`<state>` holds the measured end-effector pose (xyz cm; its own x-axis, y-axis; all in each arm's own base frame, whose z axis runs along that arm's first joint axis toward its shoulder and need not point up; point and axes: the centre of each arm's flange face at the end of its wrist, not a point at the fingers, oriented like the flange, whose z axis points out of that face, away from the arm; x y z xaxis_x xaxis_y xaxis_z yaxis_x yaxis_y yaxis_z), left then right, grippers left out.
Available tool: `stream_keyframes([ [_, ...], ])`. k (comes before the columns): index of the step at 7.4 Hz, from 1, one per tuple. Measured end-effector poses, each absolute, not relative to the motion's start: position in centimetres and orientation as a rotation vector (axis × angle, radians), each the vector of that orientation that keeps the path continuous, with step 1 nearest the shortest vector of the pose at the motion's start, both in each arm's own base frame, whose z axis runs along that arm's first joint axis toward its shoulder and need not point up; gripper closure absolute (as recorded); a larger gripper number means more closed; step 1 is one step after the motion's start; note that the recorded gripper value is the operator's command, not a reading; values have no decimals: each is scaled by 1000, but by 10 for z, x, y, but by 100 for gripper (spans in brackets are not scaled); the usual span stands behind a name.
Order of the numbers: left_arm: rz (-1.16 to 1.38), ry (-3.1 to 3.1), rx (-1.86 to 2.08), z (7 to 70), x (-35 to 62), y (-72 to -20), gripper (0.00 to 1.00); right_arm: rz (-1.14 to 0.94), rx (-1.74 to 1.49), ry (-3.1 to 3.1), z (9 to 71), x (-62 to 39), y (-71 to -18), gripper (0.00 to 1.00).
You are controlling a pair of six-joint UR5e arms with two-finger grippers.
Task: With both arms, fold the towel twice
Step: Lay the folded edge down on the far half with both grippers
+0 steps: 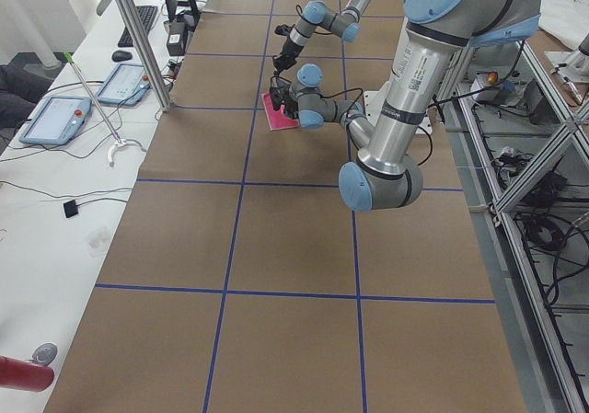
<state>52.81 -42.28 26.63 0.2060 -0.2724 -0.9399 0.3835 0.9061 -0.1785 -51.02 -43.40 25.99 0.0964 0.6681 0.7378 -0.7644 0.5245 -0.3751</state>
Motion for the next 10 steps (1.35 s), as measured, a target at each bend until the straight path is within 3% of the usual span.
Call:
stream_keyframes([
  [10, -478, 1256, 105, 278, 535, -440, 100, 1080, 124, -1005, 247, -537, -459, 100],
])
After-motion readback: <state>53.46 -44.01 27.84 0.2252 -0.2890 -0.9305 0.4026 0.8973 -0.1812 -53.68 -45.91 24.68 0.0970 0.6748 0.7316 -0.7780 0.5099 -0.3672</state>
